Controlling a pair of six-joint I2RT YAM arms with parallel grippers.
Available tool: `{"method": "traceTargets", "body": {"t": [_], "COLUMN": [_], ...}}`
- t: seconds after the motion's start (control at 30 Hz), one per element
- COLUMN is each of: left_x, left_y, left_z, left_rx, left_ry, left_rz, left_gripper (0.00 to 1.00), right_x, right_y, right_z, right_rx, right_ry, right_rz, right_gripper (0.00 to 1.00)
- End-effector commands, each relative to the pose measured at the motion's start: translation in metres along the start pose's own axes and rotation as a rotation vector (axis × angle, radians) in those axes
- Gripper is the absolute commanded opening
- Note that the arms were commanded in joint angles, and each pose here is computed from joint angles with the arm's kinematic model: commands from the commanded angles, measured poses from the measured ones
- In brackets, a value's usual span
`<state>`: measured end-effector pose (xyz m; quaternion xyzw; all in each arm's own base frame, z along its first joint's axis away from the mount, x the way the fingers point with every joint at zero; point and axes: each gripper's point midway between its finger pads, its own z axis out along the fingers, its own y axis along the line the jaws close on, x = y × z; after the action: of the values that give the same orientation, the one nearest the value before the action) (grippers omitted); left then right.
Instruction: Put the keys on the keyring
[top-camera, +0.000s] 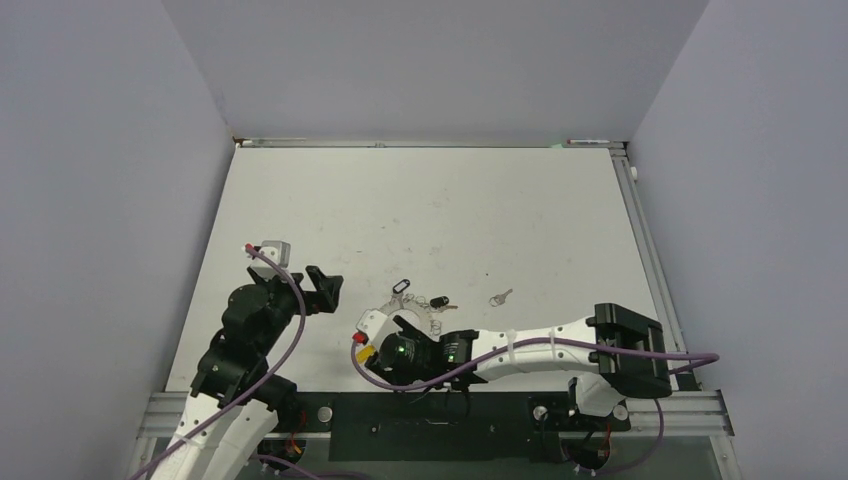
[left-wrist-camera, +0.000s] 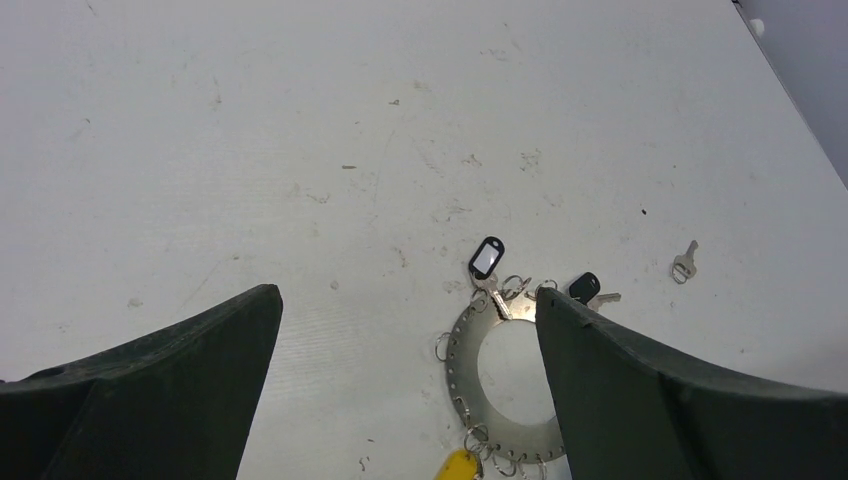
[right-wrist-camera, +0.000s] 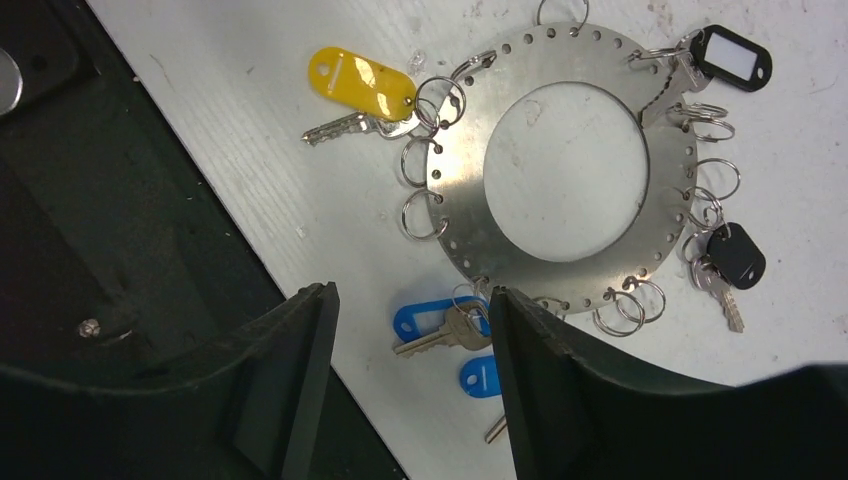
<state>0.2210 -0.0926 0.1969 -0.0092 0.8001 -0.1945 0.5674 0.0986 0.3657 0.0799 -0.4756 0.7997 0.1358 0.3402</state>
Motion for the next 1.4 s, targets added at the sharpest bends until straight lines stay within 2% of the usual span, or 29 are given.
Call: {"method": "traceTargets", "body": {"t": [0.0,0.3,0.77,1.03,1.37], "left_x": [-0.027,-0.025,-0.024,-0.023,-0.023], "left_y": [-0.001,-0.002,-0.004,-0.004,-0.004], "left_z": [-0.008,-0.007,-0.006,-0.005,-0.005], "left_rx": [-0.014,-0.004,0.004,0.006,0.004], "left_ry": [-0.092,-0.083,-0.075,-0.069,-0.068], "left_rz": [-0.002,0.0,0.002,0.003,0.003], "left_gripper": [0.96,0.96,0.96,0.96,0.96], "right_x": [-0.033,-0.022,0.002,0.008,0.012], "right_y": [0.011,0.019,0.017,0.009,0.006], "right_z": [0.008,0.031,0.056,0.059,0.061], "right_rx": [-0.012,-0.022,0.018,0.047,0.061], "right_ry": [-0.084,-0.047,0.024,0.029,0.032], "right_rz": [-0.026,-0.077,-0.119,-0.123,-0.128], "right_gripper": [0.56,0.42,0.33,0.3,0.21]}}
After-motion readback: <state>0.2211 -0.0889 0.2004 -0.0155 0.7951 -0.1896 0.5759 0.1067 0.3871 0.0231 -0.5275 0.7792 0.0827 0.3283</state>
